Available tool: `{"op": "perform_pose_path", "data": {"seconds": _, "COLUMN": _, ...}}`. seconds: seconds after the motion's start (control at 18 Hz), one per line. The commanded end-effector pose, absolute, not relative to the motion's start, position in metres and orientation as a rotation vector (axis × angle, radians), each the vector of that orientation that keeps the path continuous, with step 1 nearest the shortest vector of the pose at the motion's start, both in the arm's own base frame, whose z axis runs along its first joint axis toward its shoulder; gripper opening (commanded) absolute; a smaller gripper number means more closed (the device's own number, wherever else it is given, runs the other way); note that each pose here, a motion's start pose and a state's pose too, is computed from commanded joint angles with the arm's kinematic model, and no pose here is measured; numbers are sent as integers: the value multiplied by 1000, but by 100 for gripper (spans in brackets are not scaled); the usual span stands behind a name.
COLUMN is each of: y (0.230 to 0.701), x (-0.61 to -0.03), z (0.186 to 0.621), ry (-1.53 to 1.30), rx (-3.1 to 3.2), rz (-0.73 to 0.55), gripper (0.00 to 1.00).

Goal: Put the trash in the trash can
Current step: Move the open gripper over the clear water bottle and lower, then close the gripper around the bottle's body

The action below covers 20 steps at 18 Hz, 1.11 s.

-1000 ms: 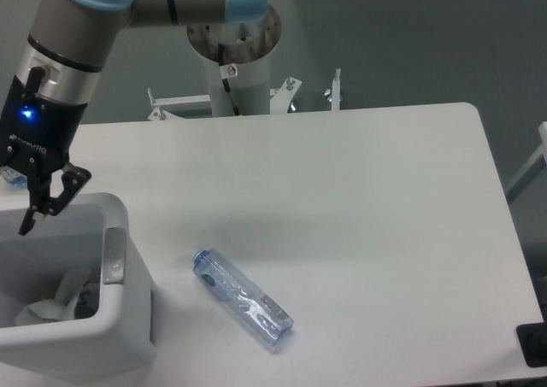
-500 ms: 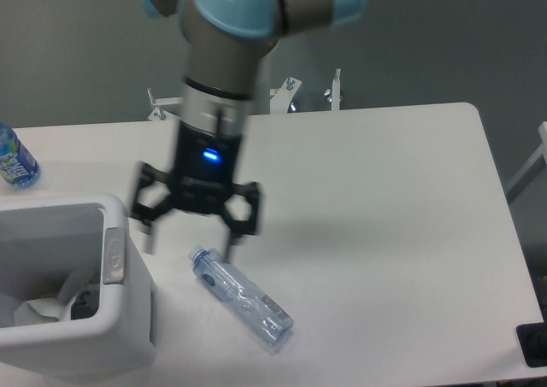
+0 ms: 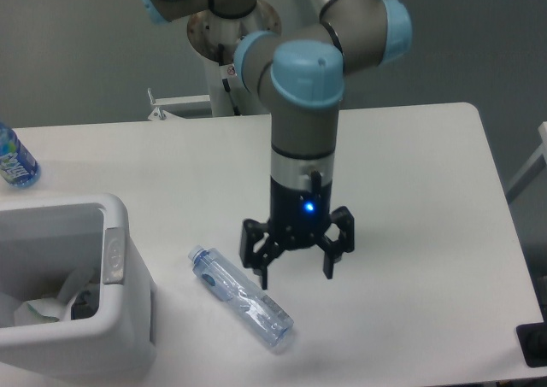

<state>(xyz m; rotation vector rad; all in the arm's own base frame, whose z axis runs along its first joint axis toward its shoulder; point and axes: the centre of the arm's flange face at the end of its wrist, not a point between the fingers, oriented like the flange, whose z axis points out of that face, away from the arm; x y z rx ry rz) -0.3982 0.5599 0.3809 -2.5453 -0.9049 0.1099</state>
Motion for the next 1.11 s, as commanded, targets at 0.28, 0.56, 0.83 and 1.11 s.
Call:
{"op": "perform_pose_path", "data": {"seconds": 0.28, "y": 580, "x": -398, "z": 353, "ry": -909, "rx": -2574, "rz": 75, "gripper": 100}}
{"op": "perform_pose_path", "data": {"seconds": 0.56, "y": 614, "x": -380, "z": 313, "ry": -856, "rx": -2632, "rz": 24, "gripper": 100}}
{"op": "perform_pose_path", "data": {"seconds": 0.83, "y": 644, "x": -367, "z": 276, "ry": -873, "rx": -2668, "rz": -9, "gripper": 100}}
{"op": "perform_pose_path", "data": {"seconds": 1.11, "y": 642, "x": -367, "z": 269, "ry": -902, "rx": -2685, "rz": 29, "gripper": 100}}
